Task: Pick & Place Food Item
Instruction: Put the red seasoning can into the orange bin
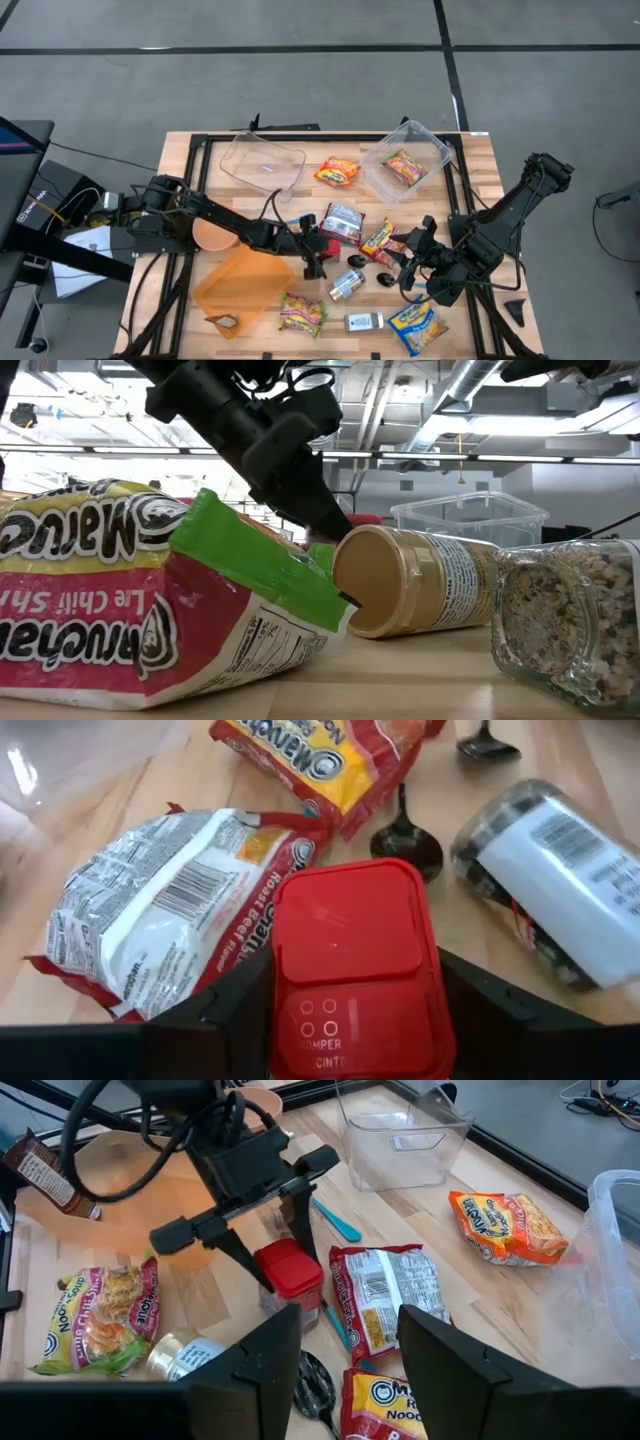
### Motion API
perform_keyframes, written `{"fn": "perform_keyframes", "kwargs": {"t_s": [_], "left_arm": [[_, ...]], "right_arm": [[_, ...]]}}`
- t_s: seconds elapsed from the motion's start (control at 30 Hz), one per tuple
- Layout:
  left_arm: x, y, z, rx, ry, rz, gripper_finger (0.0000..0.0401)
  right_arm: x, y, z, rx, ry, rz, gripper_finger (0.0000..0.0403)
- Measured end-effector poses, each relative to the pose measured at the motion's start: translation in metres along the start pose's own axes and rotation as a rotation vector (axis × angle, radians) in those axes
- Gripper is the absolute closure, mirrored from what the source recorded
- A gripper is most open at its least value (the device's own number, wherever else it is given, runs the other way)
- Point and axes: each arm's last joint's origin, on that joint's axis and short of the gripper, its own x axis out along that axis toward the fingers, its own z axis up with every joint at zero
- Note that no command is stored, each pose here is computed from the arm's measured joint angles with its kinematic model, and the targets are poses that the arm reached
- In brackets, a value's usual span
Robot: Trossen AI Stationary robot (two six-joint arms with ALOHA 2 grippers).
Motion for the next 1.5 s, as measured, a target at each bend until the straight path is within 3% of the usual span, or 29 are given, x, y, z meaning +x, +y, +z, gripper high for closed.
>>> {"fn": "perform_keyframes", "kwargs": {"t_s": [0.2,0.43,0.63,0.77,1.03,1.17,1.5], "left_arm": [[-0.028,0.002,0.018,0.017,-0.057,-0.024,0.0194],[-0.109,-0.021,0.028,0.119,-0.061,-0.155,0.0195],[-0.180,-0.045,0.002,0.212,-0.150,-0.302,0.0195],[-0.209,-0.048,-0.029,0.186,-0.149,-0.337,0.0195],[-0.226,-0.045,-0.097,-0.001,-0.103,-0.346,0.0195],[-0.225,-0.048,-0.123,-0.031,-0.064,-0.365,0.0195],[-0.233,-0.056,-0.139,-0.038,-0.020,-0.435,0.0195]], "right_arm": [[0.000,0.000,0.000,0.000,0.001,0.000,0.0239],[0.000,0.000,0.000,-0.002,0.004,0.002,0.0239],[0.000,0.000,0.000,0.000,0.003,0.002,0.0239],[0.000,0.000,0.000,0.001,0.003,0.002,0.0239],[0.002,-0.001,0.001,0.006,-0.006,-0.010,0.0239],[0.003,-0.001,0.002,0.010,-0.007,-0.017,0.0239],[0.004,-0.001,0.003,0.019,-0.009,-0.017,0.0239]]}}
